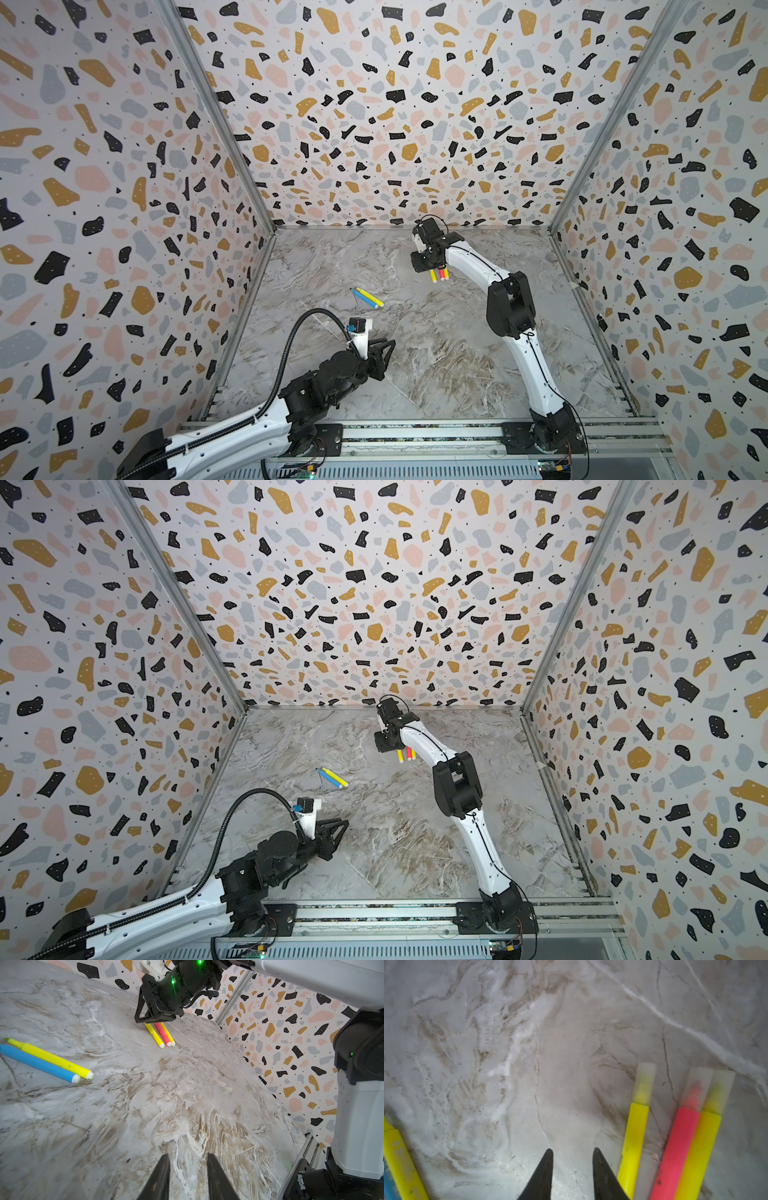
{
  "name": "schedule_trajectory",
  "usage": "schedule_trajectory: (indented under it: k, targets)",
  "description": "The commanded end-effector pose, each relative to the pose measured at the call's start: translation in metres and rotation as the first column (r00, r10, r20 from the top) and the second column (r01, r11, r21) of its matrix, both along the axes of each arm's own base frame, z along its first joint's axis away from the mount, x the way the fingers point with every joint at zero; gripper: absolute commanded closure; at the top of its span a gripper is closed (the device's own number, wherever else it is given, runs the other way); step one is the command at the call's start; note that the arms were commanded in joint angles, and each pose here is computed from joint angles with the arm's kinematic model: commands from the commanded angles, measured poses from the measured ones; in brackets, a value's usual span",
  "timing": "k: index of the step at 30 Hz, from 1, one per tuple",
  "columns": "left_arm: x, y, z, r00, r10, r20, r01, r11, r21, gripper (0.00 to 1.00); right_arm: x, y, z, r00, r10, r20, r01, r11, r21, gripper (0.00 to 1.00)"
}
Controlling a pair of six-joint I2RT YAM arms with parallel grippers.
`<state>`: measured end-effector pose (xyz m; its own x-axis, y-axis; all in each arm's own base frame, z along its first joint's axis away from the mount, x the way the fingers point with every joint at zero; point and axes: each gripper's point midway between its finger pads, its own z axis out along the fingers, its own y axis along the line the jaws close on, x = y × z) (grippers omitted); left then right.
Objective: Insert the pens into the pen caps
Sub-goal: 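Lower the capped highlighter beside the bundle and open the right gripper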
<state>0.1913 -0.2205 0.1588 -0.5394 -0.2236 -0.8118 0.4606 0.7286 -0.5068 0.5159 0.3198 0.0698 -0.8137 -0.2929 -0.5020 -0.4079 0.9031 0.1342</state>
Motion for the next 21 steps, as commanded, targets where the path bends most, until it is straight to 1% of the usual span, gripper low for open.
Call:
schedule_trajectory:
  k: [1,11,21]
  targets:
    - [0.003,0.000,0.011,0.999,0.013,0.030,-0.012,1.000,-0.024,0.69,0.000,0.000,0.001,1.000,0.008,-0.014,-0.007,1.000,0.005,0.65]
    - [0.003,0.001,0.012,0.999,0.014,0.031,-0.014,1.000,-0.023,0.69,0.005,-0.014,-0.018,0.998,-0.056,-0.029,0.054,0.997,-0.049,0.63]
    - [0.004,0.000,0.013,0.999,0.016,0.033,-0.015,1.000,-0.021,0.69,0.013,-0.042,-0.030,0.988,-0.148,-0.040,0.142,0.984,-0.109,0.62]
